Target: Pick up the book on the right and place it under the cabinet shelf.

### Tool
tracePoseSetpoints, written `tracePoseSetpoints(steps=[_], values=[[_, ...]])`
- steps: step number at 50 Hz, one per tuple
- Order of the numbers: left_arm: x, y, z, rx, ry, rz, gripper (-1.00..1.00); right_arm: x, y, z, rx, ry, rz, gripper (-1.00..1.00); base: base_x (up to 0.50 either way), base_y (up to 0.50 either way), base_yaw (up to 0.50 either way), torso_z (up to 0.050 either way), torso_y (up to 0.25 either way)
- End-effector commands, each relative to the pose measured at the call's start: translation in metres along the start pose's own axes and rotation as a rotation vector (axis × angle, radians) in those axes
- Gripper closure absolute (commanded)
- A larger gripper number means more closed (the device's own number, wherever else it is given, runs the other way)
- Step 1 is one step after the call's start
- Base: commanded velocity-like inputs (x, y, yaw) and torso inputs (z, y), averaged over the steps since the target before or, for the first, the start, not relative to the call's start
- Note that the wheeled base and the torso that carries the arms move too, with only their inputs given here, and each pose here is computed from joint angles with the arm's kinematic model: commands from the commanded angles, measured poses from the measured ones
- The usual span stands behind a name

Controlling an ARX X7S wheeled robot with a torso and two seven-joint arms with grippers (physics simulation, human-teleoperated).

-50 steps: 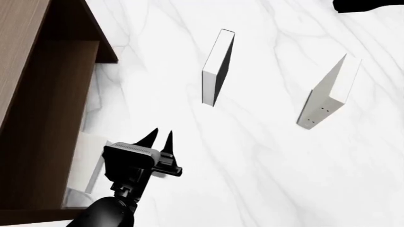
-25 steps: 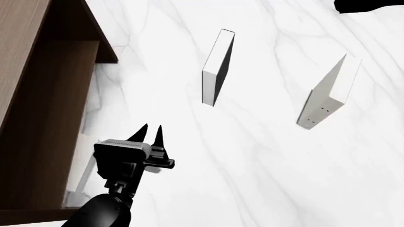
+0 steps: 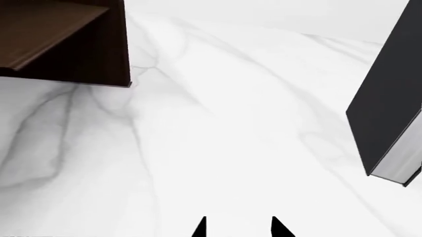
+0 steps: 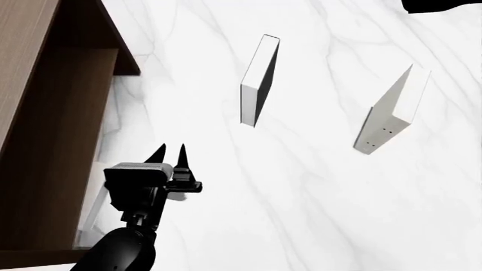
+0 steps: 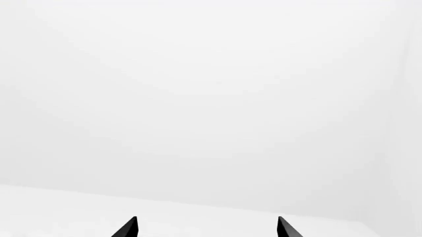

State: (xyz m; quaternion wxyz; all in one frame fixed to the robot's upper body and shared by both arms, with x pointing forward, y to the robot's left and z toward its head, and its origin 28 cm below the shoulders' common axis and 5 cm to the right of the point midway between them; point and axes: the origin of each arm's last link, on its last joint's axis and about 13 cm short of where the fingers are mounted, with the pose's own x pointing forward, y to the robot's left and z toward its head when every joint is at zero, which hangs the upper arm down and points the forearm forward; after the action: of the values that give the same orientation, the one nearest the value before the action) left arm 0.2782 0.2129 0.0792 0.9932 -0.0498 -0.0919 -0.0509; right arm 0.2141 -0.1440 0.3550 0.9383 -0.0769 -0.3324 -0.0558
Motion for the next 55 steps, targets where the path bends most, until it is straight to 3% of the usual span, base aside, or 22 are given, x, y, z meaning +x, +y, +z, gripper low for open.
tracePoseSetpoints(steps=[1,45,50,55], values=[[0.003,0.057,-0.014,-0.04,0.16,0.387,-1.0,0.0,0.0,0.003,-0.001,-0.006,0.001,-1.0,0.0,0.0,0.0,0.0,0.0],[0.0,0.077,-0.008,-0.026,0.146,0.47,-1.0,-0.003,0.0,0.003,-0.001,-0.005,0.007,-1.0,0.0,0.0,0.01,0.0,-0.002],[0.001,0.074,-0.006,-0.025,0.144,0.44,-1.0,-0.003,0.0,0.002,0.0,-0.003,0.009,-1.0,0.0,0.01,0.01,0.0,0.0],[0.004,0.066,-0.004,-0.019,0.128,0.346,-1.0,-0.003,0.0,0.001,0.002,-0.001,0.009,-1.0,0.0,0.01,0.01,0.0,0.0]])
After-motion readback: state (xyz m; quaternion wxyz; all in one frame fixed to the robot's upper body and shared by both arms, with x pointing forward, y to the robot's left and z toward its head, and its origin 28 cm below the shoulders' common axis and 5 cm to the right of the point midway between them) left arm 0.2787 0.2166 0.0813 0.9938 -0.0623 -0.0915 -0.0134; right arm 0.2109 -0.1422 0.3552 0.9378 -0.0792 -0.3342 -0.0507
